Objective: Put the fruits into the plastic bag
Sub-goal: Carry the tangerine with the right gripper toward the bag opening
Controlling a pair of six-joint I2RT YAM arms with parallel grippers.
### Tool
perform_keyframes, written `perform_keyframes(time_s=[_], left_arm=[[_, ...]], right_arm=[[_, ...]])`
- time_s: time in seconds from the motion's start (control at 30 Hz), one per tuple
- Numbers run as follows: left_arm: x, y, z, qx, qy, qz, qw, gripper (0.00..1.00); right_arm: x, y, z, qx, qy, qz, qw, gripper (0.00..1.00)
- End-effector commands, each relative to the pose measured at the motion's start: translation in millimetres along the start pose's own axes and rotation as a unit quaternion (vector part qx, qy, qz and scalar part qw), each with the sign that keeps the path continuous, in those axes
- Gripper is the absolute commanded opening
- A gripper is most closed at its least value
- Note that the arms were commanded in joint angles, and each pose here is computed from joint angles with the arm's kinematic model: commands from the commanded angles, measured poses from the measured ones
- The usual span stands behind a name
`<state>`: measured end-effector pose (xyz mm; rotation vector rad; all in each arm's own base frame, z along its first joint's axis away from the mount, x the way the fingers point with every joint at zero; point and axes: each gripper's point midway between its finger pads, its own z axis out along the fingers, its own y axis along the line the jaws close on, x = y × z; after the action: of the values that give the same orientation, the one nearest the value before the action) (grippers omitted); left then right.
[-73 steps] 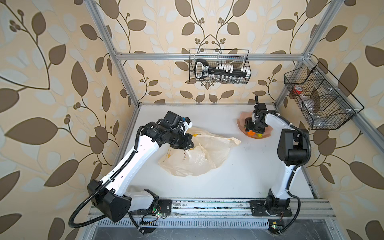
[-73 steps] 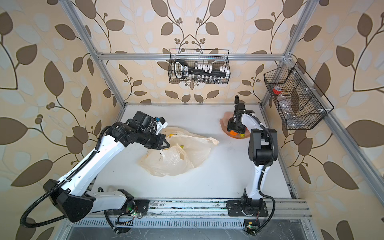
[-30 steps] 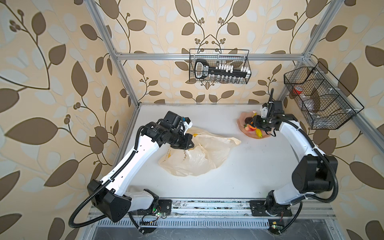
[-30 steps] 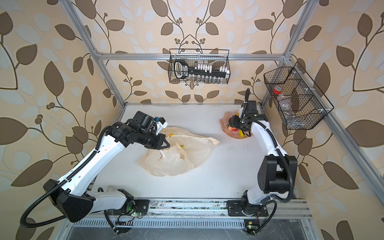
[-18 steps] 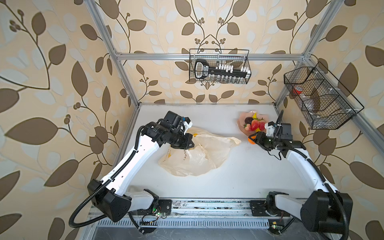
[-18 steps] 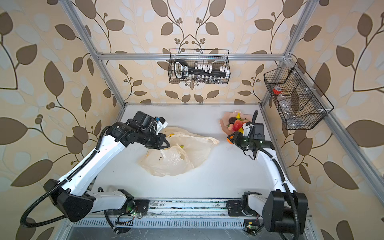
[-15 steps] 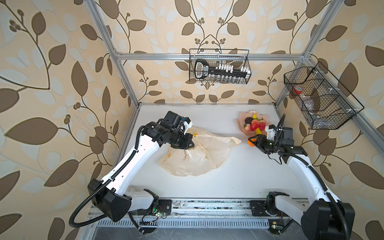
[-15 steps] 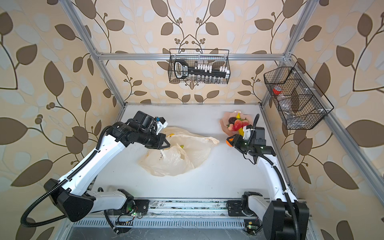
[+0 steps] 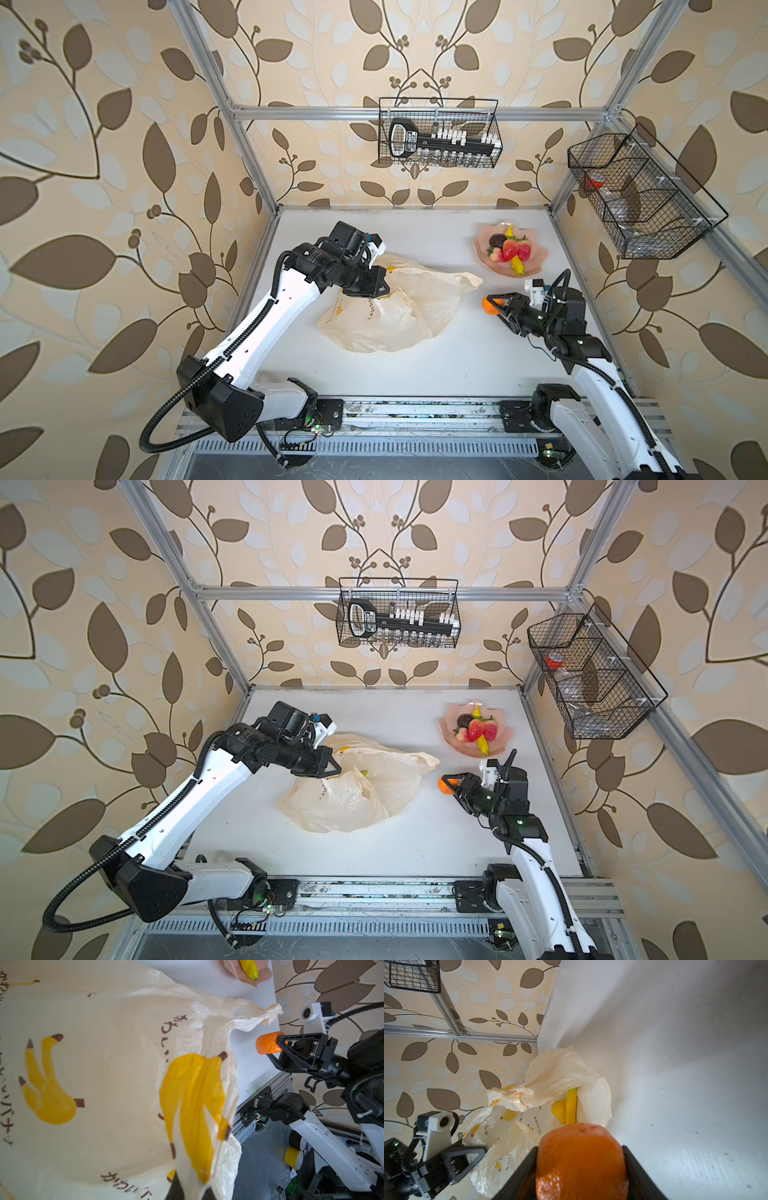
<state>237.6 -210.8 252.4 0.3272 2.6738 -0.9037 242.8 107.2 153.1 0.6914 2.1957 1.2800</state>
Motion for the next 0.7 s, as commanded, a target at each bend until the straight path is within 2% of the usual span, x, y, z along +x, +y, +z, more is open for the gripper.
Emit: perform_keyframes(time_s=[0.0,0.27,0.67], left_arm=[[0,-7,-3,0.017,-0.004,0.004,1.000,0.00],[2,-7,0,0.023,-0.002,-0.005,1.000,0.00],[7,-6,-1,0.024,0.002,-0.003,1.000,0.00]], right_arm=[[18,20,5,-0.053,0.021,0.034,0.998,0.31],[61,40,27,-0.107,0.055,0.067,0.991,0.31],[76,72,81,-0.140,0.094,0.066,0.983,0.30]])
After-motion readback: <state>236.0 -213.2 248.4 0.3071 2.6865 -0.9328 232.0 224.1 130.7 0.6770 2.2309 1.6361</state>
